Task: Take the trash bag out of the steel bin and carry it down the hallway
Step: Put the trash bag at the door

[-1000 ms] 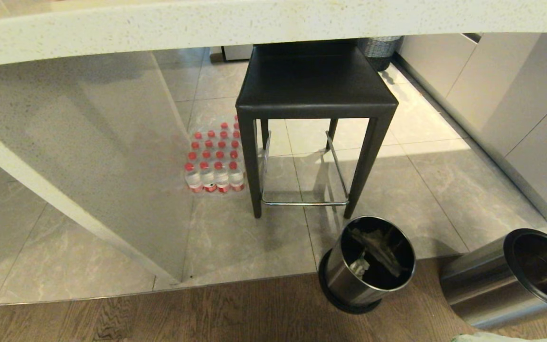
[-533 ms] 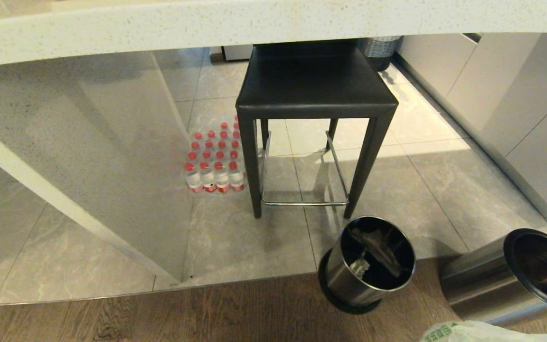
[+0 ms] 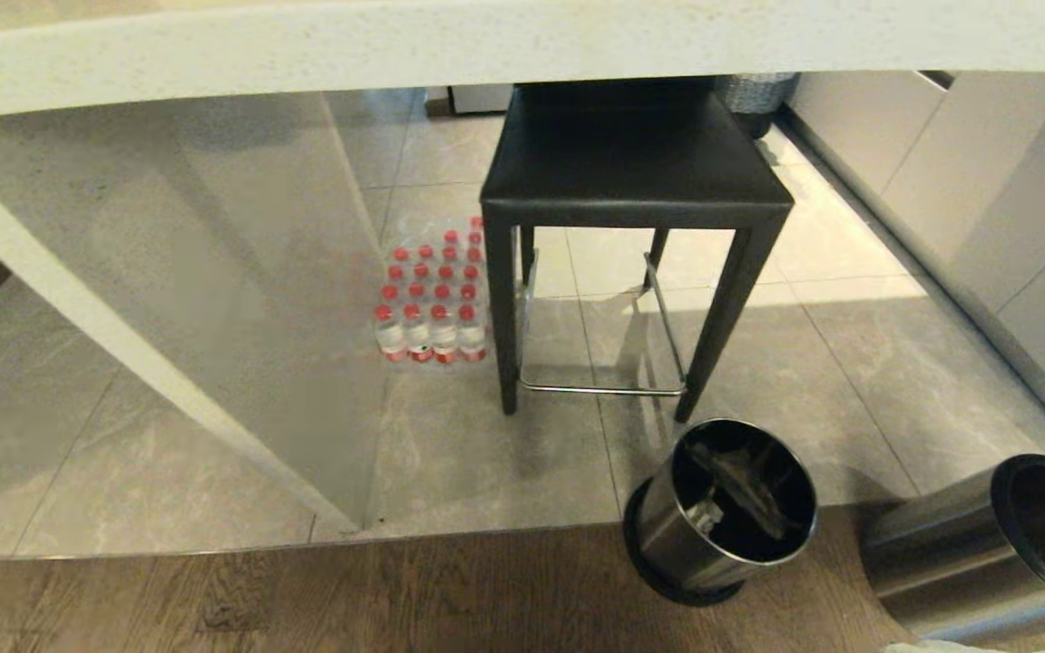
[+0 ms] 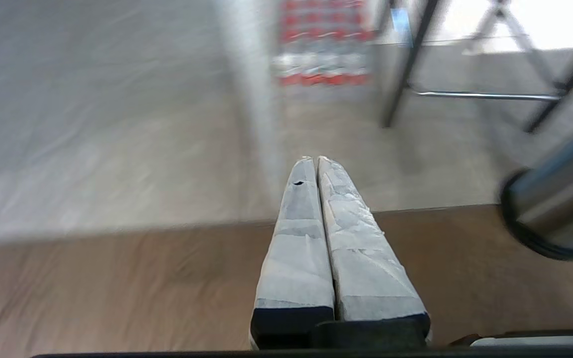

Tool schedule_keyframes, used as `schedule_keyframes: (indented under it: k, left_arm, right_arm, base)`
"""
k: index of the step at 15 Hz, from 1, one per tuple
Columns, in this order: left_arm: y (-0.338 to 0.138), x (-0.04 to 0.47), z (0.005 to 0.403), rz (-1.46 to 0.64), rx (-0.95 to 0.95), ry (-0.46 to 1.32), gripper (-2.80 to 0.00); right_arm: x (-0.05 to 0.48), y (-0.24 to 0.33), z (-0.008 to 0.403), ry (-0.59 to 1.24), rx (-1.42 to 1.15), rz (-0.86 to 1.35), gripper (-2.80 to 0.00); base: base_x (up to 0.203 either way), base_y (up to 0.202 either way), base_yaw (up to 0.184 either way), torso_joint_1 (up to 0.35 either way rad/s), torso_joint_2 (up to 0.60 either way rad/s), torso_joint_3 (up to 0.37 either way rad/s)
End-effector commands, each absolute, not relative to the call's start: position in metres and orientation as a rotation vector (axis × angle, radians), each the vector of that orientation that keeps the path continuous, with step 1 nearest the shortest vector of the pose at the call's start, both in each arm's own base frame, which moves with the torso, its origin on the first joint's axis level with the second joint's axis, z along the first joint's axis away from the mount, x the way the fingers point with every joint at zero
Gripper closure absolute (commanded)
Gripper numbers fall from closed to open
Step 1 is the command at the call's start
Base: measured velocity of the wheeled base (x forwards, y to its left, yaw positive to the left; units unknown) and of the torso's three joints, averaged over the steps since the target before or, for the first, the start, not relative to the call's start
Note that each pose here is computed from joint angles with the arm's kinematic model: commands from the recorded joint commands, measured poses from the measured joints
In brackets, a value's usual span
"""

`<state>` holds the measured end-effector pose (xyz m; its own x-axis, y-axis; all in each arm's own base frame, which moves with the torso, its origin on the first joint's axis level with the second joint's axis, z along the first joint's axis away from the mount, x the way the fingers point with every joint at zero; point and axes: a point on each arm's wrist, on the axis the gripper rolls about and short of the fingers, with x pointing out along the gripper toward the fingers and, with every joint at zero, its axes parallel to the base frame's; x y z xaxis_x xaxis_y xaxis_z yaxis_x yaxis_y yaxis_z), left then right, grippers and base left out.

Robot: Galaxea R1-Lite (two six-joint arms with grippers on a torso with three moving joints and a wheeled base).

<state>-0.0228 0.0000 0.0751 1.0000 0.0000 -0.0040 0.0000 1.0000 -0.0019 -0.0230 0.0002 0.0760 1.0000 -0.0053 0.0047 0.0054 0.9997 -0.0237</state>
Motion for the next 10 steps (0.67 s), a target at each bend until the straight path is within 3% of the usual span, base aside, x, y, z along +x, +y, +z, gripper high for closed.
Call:
schedule_keyframes:
  k: [1, 6, 10]
  left_arm:
    - [0.0000, -0.0228, 0.0752, 0.000, -0.002, 0.003, 0.00]
    - [0.0000, -0.0228, 0.0752, 0.000, -0.002, 0.003, 0.00]
    - [0.0000, -0.0228, 0.0752, 0.000, -0.002, 0.003, 0.00]
  right_arm:
    - [-0.0229, 0.0002, 0.0759, -0.002, -0.024, -0.006, 0.00]
    - [-0.0229, 0.0002, 0.0761, -0.003, -0.023, -0.006, 0.00]
    - [-0.0229, 0.0002, 0.0760, -0.003, -0.023, -0.006, 0.00]
  base:
    - [0.004, -0.015, 0.185, 0.001, 0.00, 0.002]
    - [0.004, -0.018, 0.186, 0.001, 0.00, 0.004]
    - [0.001, -0.002, 0.020, 0.002, 0.00, 0.001]
